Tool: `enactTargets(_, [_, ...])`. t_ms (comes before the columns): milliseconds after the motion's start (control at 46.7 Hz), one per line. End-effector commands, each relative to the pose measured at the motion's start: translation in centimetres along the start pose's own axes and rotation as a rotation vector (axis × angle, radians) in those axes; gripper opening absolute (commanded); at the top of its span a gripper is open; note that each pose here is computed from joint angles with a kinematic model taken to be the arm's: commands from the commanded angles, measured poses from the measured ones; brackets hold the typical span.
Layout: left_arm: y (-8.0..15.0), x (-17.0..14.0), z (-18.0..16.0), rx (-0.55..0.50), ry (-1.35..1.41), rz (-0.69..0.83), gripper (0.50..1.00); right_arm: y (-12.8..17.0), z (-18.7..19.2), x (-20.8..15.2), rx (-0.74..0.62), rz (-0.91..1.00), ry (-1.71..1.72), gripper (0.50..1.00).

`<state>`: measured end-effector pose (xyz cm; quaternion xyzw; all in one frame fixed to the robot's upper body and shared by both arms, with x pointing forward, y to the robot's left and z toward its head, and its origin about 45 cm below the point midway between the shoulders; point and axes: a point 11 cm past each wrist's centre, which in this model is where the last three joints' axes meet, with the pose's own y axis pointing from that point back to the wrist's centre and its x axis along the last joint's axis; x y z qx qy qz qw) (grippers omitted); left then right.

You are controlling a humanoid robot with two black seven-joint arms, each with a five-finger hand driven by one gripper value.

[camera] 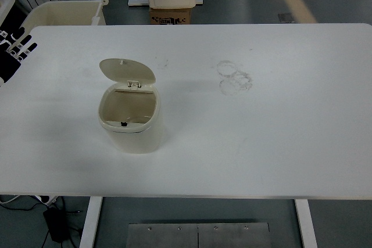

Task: Open trash can

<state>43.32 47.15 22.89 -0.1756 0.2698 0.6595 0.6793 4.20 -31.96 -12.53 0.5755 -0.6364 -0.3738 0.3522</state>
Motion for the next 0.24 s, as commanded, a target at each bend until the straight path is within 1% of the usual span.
enactTargets(0, [0.04, 0.07, -0.15, 0.002, 0.001, 0.001, 1.000, 0.02, 0.06, 0.01, -0.001, 0.001, 0.000, 0.991])
enactTargets(214, [0.22, 0.35, -0.52, 0.008, 0.003, 0.006, 1.000, 0.02, -0.02, 0.02, 0.005, 0.001, -0.001, 0.991])
